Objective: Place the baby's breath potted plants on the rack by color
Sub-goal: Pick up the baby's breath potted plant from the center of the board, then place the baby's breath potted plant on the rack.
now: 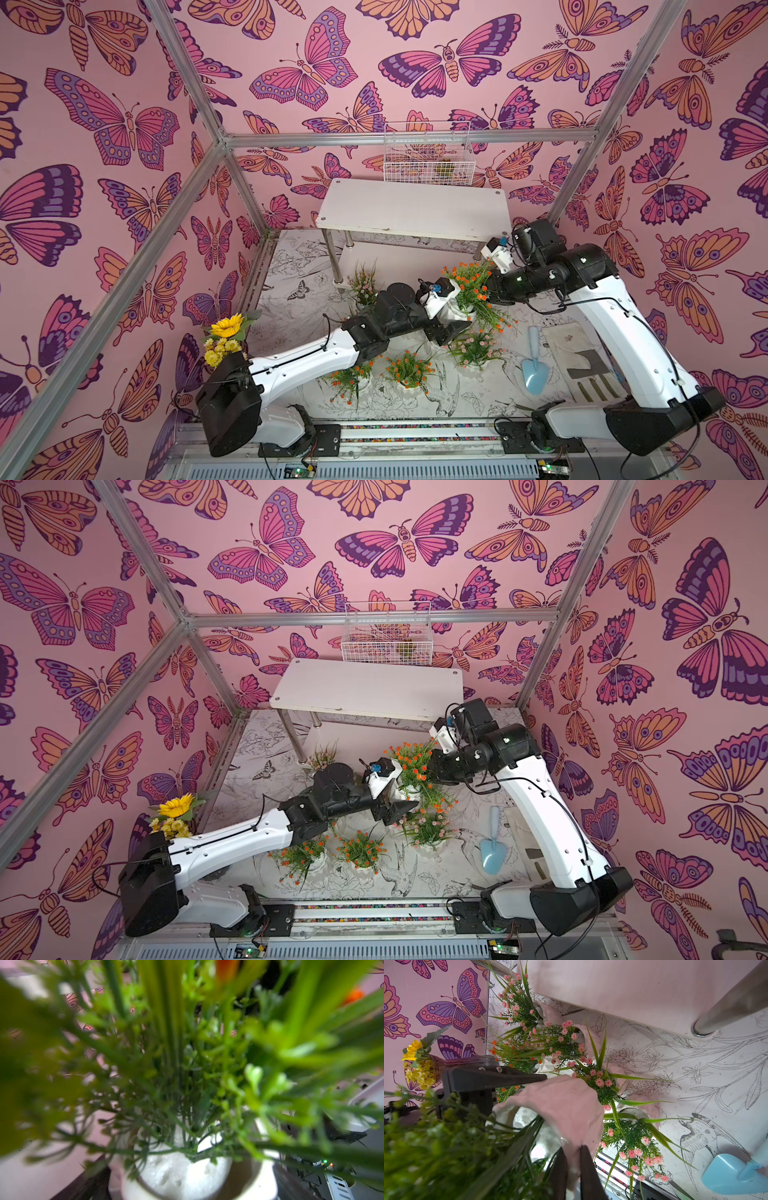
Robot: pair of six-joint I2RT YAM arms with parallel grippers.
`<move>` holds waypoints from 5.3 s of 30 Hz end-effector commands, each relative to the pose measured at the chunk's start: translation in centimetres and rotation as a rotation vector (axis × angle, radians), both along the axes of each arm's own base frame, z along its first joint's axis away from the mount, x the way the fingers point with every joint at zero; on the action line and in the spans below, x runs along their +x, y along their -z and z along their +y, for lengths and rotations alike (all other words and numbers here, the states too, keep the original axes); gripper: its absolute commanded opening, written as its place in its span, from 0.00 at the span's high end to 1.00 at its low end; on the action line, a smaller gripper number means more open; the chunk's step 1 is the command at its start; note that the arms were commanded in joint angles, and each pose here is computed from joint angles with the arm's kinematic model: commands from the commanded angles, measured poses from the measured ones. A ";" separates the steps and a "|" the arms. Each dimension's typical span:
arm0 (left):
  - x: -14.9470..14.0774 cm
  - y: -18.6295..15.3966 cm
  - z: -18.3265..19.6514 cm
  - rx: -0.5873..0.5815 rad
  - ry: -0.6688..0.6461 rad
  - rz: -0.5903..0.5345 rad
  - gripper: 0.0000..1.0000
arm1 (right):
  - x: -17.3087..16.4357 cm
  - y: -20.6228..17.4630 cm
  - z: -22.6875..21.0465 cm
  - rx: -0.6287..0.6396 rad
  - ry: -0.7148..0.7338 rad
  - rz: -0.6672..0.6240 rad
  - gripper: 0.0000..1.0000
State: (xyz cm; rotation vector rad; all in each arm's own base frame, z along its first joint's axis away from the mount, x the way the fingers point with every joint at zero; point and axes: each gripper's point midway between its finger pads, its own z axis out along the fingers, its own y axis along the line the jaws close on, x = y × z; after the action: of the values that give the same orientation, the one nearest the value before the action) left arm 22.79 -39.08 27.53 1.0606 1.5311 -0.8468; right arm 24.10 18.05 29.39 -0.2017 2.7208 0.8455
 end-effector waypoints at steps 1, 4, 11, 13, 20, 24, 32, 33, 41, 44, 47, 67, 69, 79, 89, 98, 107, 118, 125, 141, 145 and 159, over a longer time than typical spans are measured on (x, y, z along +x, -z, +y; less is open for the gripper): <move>-0.6 -2.1 0.2 -0.062 0.000 -0.063 0.55 | -0.7 -2.5 2.5 0.161 -0.074 -0.025 1.00; -0.7 -2.3 0.6 -0.072 -0.010 -0.070 0.57 | -0.7 -2.5 2.6 0.164 -0.077 -0.021 0.97; -0.5 -2.2 1.5 -0.072 -0.046 -0.077 0.60 | -0.3 -2.3 3.1 0.185 -0.082 -0.013 0.91; -0.4 -1.9 1.7 -0.066 -0.059 -0.076 0.61 | -0.1 -2.2 3.1 0.185 -0.082 -0.014 0.89; -0.1 -1.5 1.9 -0.058 -0.078 -0.071 0.38 | -0.5 -2.3 3.9 0.227 -0.119 0.015 1.00; 0.1 -1.5 1.7 -0.059 -0.081 -0.066 0.10 | -0.6 -2.5 3.9 0.227 -0.117 0.009 1.00; 0.4 -1.6 1.4 -0.066 -0.093 -0.064 0.00 | -0.7 -2.5 3.7 0.223 -0.116 0.004 1.00; 0.6 -1.7 1.5 -0.068 -0.100 -0.064 0.00 | -0.8 -2.5 3.7 0.227 -0.117 0.006 1.00; 1.0 -1.5 1.3 -0.065 -0.116 -0.058 0.00 | -1.2 -2.3 3.9 0.236 -0.127 0.010 1.00; 1.3 -1.3 1.2 -0.057 -0.130 -0.053 0.00 | -1.4 -2.5 4.0 0.243 -0.135 0.007 1.00; 1.6 -1.2 1.1 -0.056 -0.140 -0.050 0.00 | -1.7 -2.7 4.2 0.247 -0.141 0.007 1.00; 2.2 -1.3 1.2 -0.057 -0.172 -0.054 0.41 | -2.2 -2.4 4.1 0.241 -0.148 -0.005 1.00; 2.3 -1.5 1.4 -0.061 -0.180 -0.058 0.43 | -2.1 -2.3 3.9 0.229 -0.142 -0.013 0.93; 2.1 -2.6 2.7 -0.077 -0.211 -0.078 0.50 | -1.5 -2.2 3.6 0.221 -0.125 -0.034 0.76; 2.2 -4.6 4.8 -0.080 -0.274 -0.098 0.53 | -0.3 -3.6 1.0 0.222 -0.021 -0.094 0.74; 2.9 -7.3 7.0 -0.050 -0.347 -0.090 0.55 | 1.0 -3.0 -3.5 0.186 0.150 -0.143 0.73; 3.8 -11.8 9.4 -0.041 -0.440 -0.096 0.56 | 0.7 0.1 -4.4 0.150 0.180 -0.144 0.72; 7.6 -16.0 13.4 -0.095 -0.599 -0.074 0.58 | -0.2 3.1 -5.1 0.112 0.197 -0.165 0.71; 10.8 -18.1 16.3 -0.141 -0.705 -0.054 0.59 | -1.0 4.1 -5.3 0.117 0.205 -0.174 0.70; 20.7 -19.9 22.4 -0.205 -0.942 -0.046 0.62 | -2.0 4.4 -5.9 0.093 0.212 -0.178 0.69; 23.1 -19.4 23.8 -0.224 -0.979 -0.030 0.63 | -2.1 4.2 -6.0 0.090 0.219 -0.185 0.69; 28.5 -17.6 26.5 -0.248 -1.026 -0.040 0.63 | -2.4 4.6 -6.1 0.092 0.231 -0.180 0.69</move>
State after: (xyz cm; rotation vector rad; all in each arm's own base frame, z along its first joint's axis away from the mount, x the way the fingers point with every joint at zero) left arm 50.97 -12.63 41.13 0.0411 1.7315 -0.2174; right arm 21.82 12.15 24.90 0.0390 2.4709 0.8504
